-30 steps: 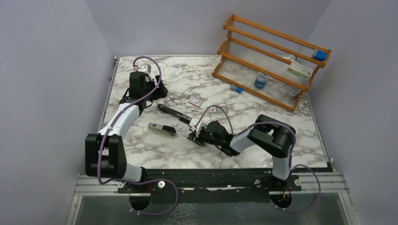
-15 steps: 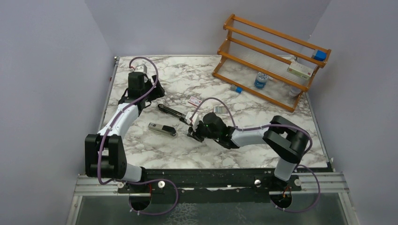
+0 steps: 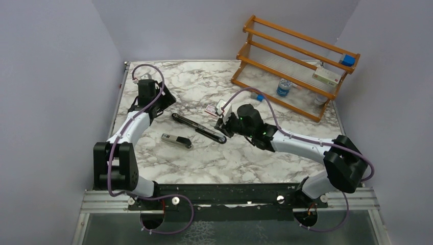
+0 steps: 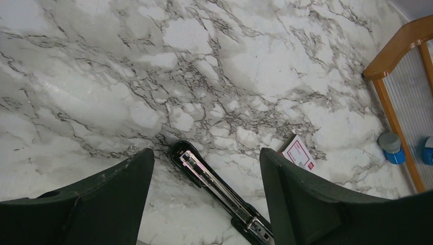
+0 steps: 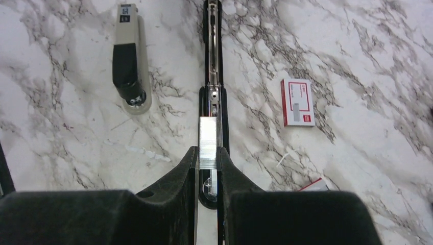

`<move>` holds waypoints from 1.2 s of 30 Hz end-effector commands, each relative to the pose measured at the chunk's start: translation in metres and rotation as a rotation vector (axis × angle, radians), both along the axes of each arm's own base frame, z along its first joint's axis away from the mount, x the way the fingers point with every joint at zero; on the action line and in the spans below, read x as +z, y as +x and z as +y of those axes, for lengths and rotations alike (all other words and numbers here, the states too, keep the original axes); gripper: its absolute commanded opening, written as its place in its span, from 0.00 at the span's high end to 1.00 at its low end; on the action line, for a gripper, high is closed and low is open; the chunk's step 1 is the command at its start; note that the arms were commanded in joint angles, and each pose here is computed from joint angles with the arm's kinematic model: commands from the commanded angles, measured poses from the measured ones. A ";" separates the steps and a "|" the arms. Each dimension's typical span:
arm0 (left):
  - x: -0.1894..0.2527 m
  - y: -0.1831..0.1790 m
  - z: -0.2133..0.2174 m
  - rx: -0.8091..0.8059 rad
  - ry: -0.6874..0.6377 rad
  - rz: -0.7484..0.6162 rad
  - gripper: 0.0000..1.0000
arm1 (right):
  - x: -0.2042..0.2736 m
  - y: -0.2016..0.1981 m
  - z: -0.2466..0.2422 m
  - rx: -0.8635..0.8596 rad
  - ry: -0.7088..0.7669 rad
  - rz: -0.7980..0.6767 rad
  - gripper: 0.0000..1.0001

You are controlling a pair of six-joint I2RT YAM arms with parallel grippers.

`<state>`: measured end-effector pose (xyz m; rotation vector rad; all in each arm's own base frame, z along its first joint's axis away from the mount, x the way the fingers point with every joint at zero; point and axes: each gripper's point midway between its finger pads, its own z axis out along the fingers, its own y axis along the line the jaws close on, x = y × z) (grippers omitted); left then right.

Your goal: Load the staples into the stapler

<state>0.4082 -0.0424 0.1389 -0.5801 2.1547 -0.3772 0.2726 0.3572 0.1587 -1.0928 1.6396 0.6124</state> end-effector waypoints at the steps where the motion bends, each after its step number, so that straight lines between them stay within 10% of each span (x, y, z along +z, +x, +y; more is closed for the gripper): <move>1: -0.017 0.010 -0.001 0.057 -0.063 0.024 0.22 | -0.006 0.002 -0.013 -0.037 -0.083 0.038 0.99; 36: -0.108 0.007 -0.015 0.168 0.026 0.292 0.27 | -0.020 0.022 0.000 -0.021 -0.161 0.078 0.99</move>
